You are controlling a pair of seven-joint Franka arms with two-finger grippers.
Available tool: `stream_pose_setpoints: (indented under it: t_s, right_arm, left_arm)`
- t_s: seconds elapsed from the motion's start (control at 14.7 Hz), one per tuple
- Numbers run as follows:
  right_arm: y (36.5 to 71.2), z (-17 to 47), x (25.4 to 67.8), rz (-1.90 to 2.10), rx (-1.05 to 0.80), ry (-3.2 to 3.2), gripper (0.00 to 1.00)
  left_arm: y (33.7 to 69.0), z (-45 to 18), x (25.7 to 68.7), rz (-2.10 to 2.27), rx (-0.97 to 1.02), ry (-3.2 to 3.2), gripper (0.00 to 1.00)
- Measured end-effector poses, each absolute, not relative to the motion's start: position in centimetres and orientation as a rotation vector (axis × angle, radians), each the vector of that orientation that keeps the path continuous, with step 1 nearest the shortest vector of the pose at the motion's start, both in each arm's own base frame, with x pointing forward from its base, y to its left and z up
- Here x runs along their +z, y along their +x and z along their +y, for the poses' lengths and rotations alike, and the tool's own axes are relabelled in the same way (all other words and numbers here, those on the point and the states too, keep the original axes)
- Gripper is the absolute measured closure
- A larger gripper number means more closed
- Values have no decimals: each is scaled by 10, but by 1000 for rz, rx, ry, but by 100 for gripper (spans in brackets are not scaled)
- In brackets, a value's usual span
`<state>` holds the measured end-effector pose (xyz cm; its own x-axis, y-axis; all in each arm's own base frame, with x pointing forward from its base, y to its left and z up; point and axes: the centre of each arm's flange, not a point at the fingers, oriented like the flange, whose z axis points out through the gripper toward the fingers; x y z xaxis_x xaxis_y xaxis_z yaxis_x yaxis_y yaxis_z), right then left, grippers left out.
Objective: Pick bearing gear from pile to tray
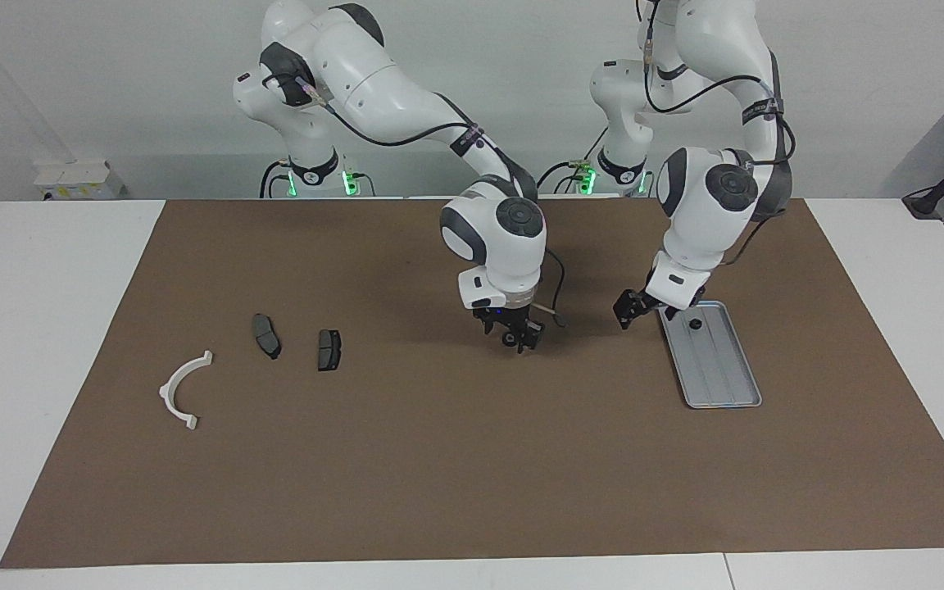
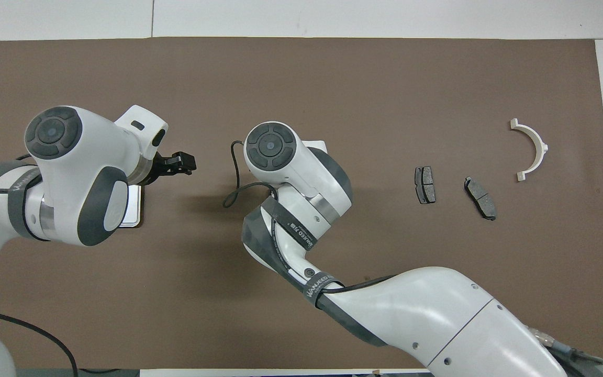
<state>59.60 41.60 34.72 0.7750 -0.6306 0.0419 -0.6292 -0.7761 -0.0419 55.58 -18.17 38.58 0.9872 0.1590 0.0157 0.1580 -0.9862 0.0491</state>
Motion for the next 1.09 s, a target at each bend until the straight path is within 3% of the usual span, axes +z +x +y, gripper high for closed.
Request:
stream_pose_setpoints:
  t_s: [0.34,0.82,0.89,1.09]
  right_arm:
    - [646,329,389,889,-117,-2952,0]
    - [669,247,409,576,-53,-3067,0]
    - [674,229,411,504,-49,-3086,0]
    - [686,162,425,247,-58,-3122,0]
  left_arm:
    - [550,-243,362,350,1,3080,0]
    - [551,-372,338,570,16,3027,0]
    - [547,-378,332,570,6,3034,9]
    - [544,-380,320,573,-14,3048,10]
